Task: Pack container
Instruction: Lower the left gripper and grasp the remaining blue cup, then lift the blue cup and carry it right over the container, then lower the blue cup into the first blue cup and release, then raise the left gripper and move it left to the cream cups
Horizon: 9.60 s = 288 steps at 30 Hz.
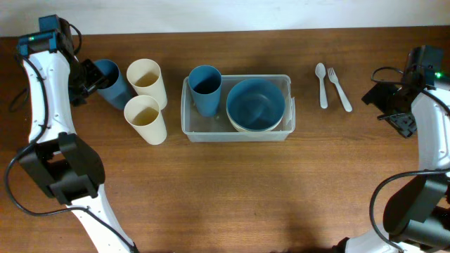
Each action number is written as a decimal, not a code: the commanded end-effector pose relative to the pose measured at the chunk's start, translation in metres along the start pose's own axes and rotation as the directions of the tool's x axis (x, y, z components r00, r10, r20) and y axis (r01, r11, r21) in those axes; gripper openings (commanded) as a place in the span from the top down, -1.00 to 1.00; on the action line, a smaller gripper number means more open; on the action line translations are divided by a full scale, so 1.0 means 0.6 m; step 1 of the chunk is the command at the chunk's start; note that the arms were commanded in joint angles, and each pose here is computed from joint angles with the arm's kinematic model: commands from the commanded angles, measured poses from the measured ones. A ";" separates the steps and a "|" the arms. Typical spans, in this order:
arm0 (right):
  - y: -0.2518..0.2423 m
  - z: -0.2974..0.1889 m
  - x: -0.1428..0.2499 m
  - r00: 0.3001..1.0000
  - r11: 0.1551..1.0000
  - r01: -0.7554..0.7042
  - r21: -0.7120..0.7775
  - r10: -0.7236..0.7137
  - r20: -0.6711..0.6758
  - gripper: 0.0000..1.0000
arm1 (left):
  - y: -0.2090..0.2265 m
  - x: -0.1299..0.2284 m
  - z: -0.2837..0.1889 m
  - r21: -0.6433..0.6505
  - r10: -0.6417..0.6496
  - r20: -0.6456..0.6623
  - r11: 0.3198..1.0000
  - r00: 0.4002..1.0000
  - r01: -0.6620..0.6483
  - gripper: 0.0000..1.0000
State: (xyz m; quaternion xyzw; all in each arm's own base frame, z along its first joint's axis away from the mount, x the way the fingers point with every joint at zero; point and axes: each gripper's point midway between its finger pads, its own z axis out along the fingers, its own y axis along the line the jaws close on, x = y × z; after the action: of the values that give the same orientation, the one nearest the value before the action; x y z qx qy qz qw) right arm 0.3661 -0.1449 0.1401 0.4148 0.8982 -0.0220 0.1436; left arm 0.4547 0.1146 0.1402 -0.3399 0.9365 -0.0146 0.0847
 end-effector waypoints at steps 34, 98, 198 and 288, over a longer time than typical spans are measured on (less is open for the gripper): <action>-0.006 0.003 0.000 1.000 1.000 -0.001 0.020 0.001 0.005 -0.98 | -0.010 0.000 0.045 0.018 -0.014 -0.045 1.000 0.999 0.015 0.97; -0.007 0.003 0.000 1.000 1.000 -0.001 0.020 0.001 0.005 -0.98 | -0.245 0.229 -0.473 0.344 0.328 0.495 0.776 0.805 -0.528 0.97; -0.007 0.003 0.000 1.000 1.000 -0.001 0.020 0.001 0.005 -0.98 | -0.280 0.275 -0.261 0.140 0.523 0.226 0.818 0.822 -0.559 0.76; -0.007 0.003 0.000 1.000 1.000 -0.001 0.020 0.001 0.005 -0.98 | -0.028 0.228 -0.250 0.002 0.091 0.057 0.996 0.994 -0.091 -0.15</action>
State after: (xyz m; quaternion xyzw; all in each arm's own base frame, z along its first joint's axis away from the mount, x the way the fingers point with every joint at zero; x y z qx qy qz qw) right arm 0.3661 -0.1449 0.1401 0.4150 0.8981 -0.0220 0.1436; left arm 0.3408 -0.0048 0.2648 -0.2510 0.9607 0.0280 0.1149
